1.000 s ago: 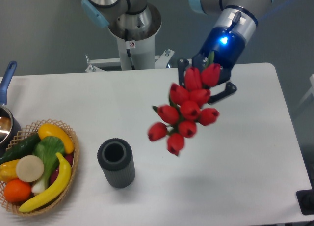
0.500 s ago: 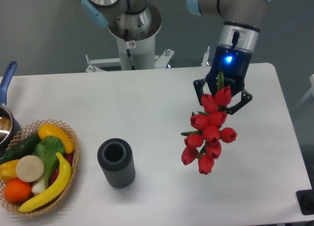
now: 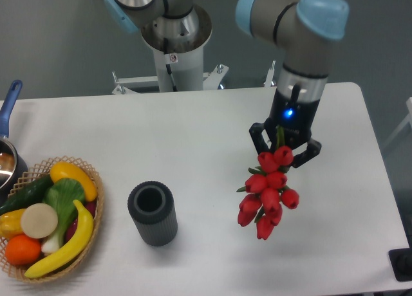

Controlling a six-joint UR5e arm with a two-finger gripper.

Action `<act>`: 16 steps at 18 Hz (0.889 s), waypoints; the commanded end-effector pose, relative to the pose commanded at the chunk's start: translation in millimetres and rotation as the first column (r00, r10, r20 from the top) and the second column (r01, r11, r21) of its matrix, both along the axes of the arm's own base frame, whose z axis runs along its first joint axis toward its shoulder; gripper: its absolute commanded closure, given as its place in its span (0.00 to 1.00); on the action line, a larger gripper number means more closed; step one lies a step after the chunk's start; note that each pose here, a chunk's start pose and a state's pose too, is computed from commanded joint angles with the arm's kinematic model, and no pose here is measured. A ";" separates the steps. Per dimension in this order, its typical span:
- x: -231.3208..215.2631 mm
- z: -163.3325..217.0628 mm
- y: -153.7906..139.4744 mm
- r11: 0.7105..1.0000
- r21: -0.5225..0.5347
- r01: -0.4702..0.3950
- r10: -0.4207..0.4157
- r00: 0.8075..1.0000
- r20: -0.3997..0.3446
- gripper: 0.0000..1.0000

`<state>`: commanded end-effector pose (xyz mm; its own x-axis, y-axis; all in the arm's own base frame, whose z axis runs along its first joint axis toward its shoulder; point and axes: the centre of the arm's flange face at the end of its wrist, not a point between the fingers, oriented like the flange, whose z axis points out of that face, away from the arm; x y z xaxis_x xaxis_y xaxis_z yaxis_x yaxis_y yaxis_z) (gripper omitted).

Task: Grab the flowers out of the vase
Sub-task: 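Carry the tulip bunch away from the vase and hold it above the table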

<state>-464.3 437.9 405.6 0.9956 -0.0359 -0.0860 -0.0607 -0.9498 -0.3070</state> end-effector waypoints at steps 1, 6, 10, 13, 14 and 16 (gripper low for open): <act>0.0 0.1 -0.3 1.000 -0.012 0.003 -0.003 1.000 -0.006 1.00; 1.9 -3.9 1.5 0.996 -0.060 0.062 -0.064 0.997 -0.031 1.00; 0.8 -0.5 0.3 0.995 -0.068 0.077 -0.080 0.996 -0.037 1.00; 1.1 -1.0 -1.0 0.994 -0.071 0.077 -0.080 0.996 -0.032 1.00; 1.7 -0.6 -1.3 0.994 -0.072 0.077 -0.080 0.996 -0.029 1.00; 2.5 -3.8 -2.9 0.993 -0.088 0.076 -0.078 0.997 -0.020 1.00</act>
